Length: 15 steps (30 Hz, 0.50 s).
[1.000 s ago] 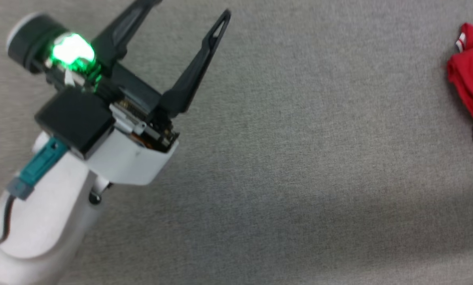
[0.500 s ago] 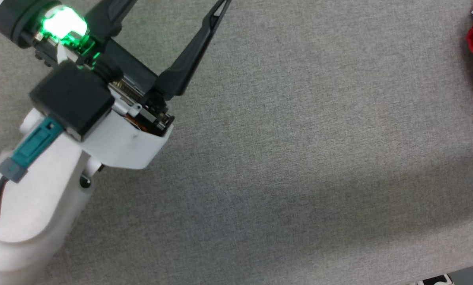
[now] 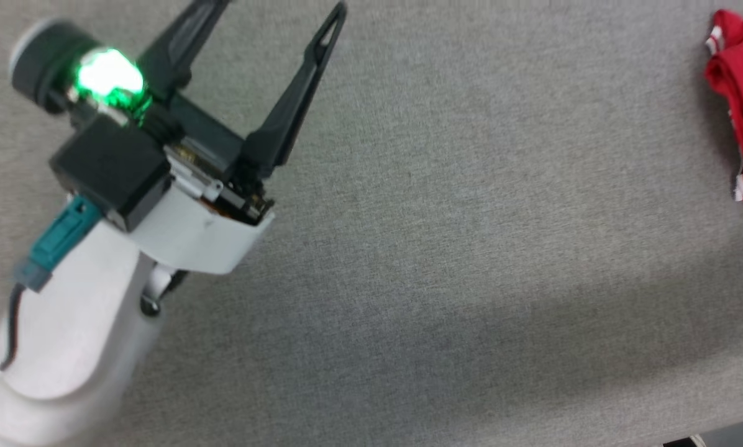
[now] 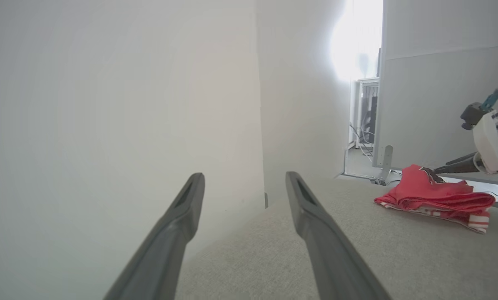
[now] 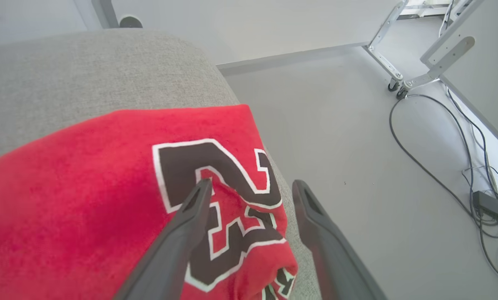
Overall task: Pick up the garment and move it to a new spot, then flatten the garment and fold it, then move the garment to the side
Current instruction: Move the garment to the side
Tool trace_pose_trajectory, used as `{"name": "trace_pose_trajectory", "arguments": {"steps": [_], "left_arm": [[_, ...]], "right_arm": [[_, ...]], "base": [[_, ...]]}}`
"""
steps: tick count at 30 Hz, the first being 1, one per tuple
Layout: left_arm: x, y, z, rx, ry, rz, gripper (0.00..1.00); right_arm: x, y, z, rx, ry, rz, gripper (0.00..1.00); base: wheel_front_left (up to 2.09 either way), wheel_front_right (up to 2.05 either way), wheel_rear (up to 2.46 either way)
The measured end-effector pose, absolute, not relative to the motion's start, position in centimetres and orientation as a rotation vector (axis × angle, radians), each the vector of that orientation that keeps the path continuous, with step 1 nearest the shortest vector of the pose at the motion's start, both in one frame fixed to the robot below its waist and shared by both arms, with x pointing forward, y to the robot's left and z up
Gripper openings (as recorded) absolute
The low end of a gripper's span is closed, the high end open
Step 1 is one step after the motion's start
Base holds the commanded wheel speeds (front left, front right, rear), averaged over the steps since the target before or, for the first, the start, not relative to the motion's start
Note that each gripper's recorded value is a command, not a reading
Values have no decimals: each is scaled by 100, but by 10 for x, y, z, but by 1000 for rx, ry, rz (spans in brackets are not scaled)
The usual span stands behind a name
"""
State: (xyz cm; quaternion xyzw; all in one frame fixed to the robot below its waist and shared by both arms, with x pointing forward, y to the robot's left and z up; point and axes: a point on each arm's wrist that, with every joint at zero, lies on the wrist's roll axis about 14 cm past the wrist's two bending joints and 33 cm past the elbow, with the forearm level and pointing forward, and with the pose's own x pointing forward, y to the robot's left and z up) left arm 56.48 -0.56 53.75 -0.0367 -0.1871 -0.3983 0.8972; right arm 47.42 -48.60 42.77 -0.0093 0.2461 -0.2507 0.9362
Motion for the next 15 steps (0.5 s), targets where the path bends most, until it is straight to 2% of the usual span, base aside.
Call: {"name": "trace_pose_trajectory", "arguments": {"steps": [5, 7, 15], "left_arm": [[551, 7, 542, -122, -350, -756, 100], [538, 18, 542, -142, -320, -707, 100], [501, 58, 526, -153, -209, -557, 100]], "right_arm": [[473, -466, 440, -77, 492, -410, 100], [478, -438, 444, -120, 476, -301, 100], [486, -374, 460, -121, 359, -121, 100]], "base": [[0, 0, 0], [0, 0, 0], [0, 0, 0]]}}
